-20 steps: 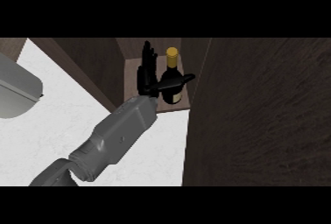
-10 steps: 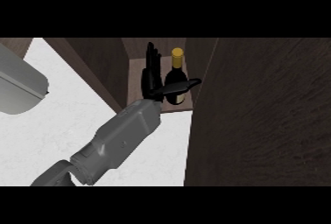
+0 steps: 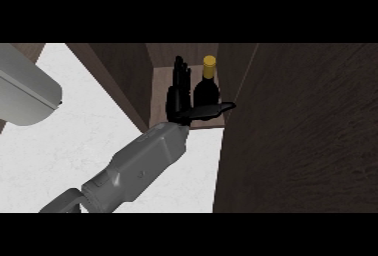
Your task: Pick up the wine, place it into the cabinet and close the cabinet
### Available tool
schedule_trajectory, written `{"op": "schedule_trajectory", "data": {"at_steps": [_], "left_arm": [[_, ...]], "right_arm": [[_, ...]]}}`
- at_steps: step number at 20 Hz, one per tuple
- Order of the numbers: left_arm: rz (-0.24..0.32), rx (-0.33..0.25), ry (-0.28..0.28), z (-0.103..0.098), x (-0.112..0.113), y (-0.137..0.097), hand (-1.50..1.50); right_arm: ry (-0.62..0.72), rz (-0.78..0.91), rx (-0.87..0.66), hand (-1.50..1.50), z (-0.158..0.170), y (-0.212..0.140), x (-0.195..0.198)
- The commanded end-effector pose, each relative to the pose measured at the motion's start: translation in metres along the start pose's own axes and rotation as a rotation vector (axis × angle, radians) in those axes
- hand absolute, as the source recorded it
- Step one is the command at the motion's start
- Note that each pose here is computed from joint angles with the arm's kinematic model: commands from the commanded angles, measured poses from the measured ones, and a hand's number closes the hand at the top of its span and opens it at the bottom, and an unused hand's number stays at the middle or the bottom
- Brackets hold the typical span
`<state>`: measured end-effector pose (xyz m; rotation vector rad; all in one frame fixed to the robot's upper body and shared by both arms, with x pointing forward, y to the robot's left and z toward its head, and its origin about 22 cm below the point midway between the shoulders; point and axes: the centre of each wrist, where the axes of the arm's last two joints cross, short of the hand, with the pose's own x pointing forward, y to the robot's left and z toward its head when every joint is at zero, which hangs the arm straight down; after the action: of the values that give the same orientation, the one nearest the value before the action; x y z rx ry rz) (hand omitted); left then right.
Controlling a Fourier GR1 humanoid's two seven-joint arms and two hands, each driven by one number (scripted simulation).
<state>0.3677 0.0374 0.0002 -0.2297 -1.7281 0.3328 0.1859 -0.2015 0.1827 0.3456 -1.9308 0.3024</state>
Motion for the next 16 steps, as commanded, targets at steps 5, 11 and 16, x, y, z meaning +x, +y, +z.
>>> {"op": "schedule_trajectory", "data": {"at_steps": [5,11,16], "left_arm": [[0.001,-0.07,-0.004,0.03,-0.015,0.002,-1.5],[-0.021,-0.068,-0.048,0.046,-0.017,-0.002,-1.5],[0.016,-0.097,-0.037,0.053,-0.016,0.01,-1.5]], "right_arm": [[0.013,0.019,-0.035,-1.5,0.001,0.003,0.006],[0.011,0.002,-0.049,-1.5,0.011,0.004,0.008],[0.018,0.013,-0.044,-1.5,0.012,-0.001,0.018]]}}
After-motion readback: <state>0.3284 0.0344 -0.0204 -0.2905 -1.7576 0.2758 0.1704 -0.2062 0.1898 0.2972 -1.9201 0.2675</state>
